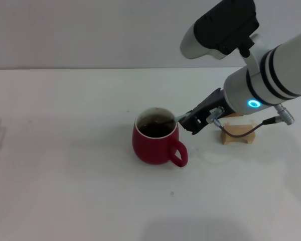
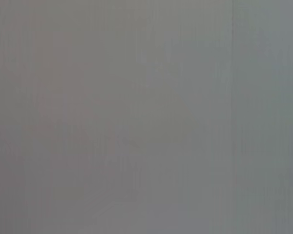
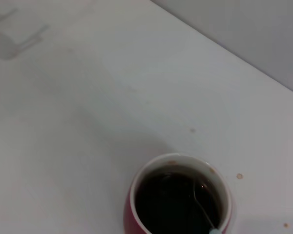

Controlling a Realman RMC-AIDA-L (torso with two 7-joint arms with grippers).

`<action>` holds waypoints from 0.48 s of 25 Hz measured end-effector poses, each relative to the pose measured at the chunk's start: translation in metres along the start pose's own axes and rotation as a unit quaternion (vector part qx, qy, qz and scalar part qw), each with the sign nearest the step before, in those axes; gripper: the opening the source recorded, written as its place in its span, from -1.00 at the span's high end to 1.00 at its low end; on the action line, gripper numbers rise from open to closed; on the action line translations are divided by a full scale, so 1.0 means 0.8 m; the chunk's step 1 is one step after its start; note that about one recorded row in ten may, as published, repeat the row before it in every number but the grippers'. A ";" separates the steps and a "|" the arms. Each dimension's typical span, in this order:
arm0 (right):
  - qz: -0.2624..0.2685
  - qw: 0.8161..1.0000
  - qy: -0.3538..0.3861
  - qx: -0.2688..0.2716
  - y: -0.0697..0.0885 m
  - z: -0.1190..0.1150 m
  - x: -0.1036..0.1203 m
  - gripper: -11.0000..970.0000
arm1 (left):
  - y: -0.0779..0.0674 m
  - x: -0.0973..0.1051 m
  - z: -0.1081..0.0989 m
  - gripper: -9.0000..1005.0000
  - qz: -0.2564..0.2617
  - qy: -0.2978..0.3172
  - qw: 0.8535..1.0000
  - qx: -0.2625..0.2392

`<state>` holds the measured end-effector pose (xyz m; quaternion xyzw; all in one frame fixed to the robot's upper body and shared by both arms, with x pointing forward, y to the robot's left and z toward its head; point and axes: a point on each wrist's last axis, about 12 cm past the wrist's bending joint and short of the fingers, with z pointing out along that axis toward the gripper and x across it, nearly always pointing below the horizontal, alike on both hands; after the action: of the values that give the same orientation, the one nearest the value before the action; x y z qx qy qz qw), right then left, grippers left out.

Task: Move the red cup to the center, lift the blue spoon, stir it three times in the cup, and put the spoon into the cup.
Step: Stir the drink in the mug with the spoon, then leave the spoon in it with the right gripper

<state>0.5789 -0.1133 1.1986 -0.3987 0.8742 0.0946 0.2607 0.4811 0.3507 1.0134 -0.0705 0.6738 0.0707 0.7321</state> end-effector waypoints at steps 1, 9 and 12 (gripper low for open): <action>0.000 1.000 0.000 0.000 0.000 0.000 0.000 0.63 | 0.000 0.000 0.000 -0.69 0.000 0.000 1.000 0.001; 0.002 1.000 0.007 -0.006 0.002 0.000 0.006 0.63 | -0.001 0.000 0.000 -0.69 0.000 0.001 1.000 0.002; -0.003 1.000 0.007 -0.013 0.009 0.000 0.006 0.62 | -0.001 0.000 0.001 -0.69 0.000 0.000 1.000 0.002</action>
<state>0.5712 -0.1118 1.1961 -0.4057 0.8733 0.1023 0.2497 0.4820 0.3499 1.0136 -0.0686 0.6741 0.0693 0.7322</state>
